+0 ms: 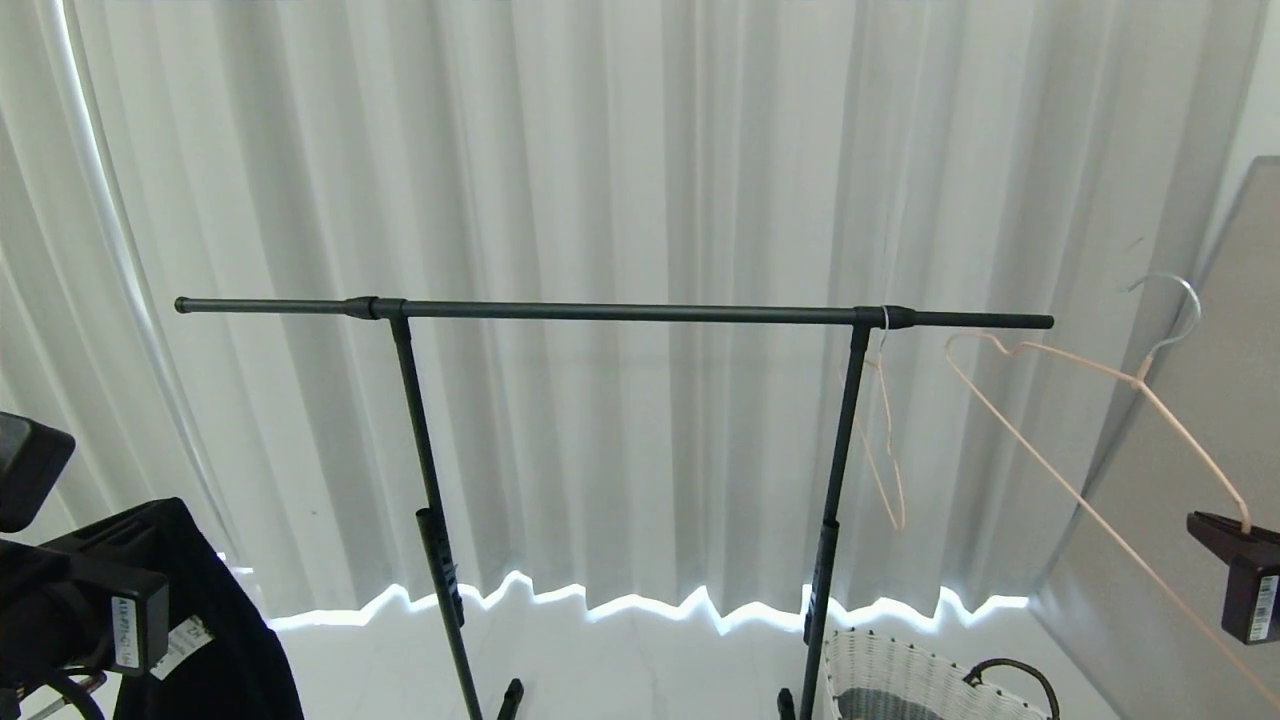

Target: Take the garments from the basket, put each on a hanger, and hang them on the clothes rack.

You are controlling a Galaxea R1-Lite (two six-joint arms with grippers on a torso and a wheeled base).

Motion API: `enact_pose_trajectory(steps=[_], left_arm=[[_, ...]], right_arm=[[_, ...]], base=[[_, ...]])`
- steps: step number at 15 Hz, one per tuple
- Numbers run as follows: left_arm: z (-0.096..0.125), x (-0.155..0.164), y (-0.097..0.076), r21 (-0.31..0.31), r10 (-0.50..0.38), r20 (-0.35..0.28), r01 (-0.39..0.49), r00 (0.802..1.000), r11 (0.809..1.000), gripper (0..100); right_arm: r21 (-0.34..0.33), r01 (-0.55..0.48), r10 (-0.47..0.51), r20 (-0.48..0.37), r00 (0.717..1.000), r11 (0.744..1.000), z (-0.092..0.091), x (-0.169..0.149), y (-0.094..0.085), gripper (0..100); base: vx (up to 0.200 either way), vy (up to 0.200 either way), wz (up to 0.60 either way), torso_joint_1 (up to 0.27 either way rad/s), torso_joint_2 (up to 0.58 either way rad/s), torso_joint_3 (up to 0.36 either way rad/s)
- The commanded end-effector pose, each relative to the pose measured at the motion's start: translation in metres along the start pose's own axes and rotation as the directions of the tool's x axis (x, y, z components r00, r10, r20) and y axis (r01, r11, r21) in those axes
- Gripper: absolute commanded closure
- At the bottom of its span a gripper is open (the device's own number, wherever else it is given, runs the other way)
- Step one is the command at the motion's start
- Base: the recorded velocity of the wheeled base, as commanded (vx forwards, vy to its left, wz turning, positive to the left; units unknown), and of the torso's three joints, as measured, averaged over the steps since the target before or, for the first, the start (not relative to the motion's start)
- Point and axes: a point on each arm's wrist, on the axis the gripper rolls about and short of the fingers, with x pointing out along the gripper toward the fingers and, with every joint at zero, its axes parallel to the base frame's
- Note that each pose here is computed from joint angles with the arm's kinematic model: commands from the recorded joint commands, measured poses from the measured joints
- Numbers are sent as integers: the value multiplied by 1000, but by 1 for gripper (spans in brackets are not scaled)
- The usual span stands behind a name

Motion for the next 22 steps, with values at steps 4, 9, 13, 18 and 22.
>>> enact_pose_trajectory(steps=[4, 9, 13, 18, 22], left_arm=[[0, 0, 0, 5, 2, 1, -2, 1000, 1000, 100], [1, 2, 0, 9, 2, -5, -2, 1000, 1000, 100], [-1, 3, -1, 12, -4, -14, 4, 1000, 1000, 100], [3, 8, -3, 18, -16, -24, 16, 1000, 1000, 100], [4, 6, -11, 39, -79, -1, 79, 997, 996, 100]], right_arm=[[-6, -8, 8, 36, 999, 1000, 5, -5, 0, 100], [-14, -42, 43, 56, 997, 999, 12, -6, 5, 100], [-16, -49, 49, 50, 998, 999, 10, -6, 5, 100], [-24, -99, 100, 38, 994, 995, 10, -6, 8, 100], [-65, -257, 258, -1, 966, 964, 7, -5, 28, 100]], base=[[0, 0, 0, 0, 0, 0], [0, 200, 0, 2, 2, 2], [0, 200, 0, 4, 2, -2], [0, 200, 0, 4, 2, 2], [0, 0, 0, 0, 0, 0]])
